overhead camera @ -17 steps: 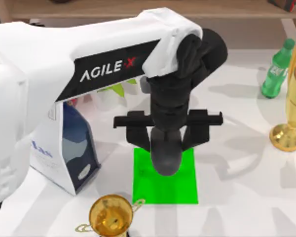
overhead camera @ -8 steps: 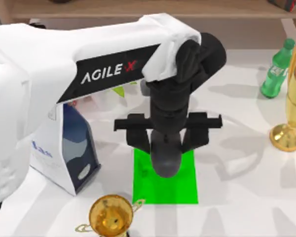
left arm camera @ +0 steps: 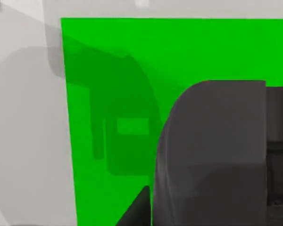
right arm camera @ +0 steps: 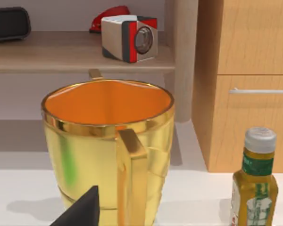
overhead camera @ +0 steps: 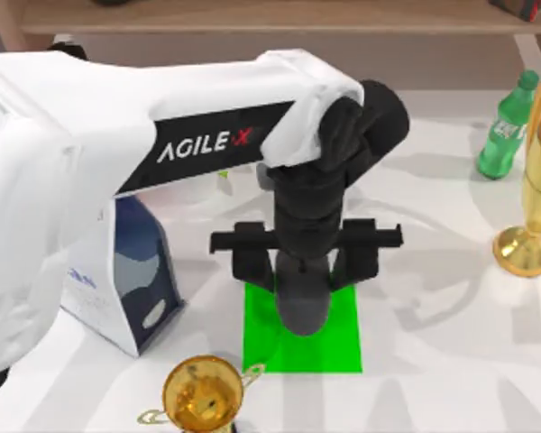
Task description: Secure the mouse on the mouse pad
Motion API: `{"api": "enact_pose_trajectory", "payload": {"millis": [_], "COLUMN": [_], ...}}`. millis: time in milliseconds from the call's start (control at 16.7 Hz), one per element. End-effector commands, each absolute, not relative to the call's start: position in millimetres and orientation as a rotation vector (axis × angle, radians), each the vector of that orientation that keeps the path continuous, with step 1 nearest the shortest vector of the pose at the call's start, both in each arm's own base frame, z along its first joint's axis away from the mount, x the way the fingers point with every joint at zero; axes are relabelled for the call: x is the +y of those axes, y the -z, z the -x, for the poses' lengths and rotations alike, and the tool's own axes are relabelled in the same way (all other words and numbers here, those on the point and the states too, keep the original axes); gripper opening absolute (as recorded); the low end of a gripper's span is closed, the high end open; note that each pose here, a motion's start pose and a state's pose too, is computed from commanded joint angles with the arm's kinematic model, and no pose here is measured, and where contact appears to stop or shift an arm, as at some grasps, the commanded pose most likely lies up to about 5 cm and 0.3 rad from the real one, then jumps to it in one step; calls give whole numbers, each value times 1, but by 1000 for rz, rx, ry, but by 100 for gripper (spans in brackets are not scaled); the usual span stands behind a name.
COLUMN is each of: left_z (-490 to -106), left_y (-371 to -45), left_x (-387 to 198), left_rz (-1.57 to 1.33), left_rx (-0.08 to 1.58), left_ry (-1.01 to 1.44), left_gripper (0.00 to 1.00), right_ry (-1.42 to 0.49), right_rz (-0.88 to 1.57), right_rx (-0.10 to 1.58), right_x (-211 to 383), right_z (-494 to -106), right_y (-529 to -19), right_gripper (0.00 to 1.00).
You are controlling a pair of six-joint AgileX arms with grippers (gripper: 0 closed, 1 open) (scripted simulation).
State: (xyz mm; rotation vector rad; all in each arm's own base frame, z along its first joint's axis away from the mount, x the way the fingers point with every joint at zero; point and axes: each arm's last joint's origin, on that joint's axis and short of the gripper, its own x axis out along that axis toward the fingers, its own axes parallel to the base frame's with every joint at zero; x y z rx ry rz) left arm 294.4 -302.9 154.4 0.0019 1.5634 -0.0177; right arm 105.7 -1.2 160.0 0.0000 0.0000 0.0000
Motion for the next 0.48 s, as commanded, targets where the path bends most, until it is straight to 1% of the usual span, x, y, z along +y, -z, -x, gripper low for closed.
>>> {"api": "enact_pose_trajectory", "payload": {"millis": [300,480], "left_z": [-293,-292], "left_y": [-139,-139], "left_x": [-304,-304], "left_rz": [-7,-7], "left_rx": [1569,1570], "left_ry": [15,14], "left_gripper": [0,0], "right_ry": [0,0], "right_rz": [0,0], "right_rx": [0,0], "right_x": [-1,-1], "right_z": [-106,-106], "right_y": [-160,-160], "right_gripper": [100,100]}}
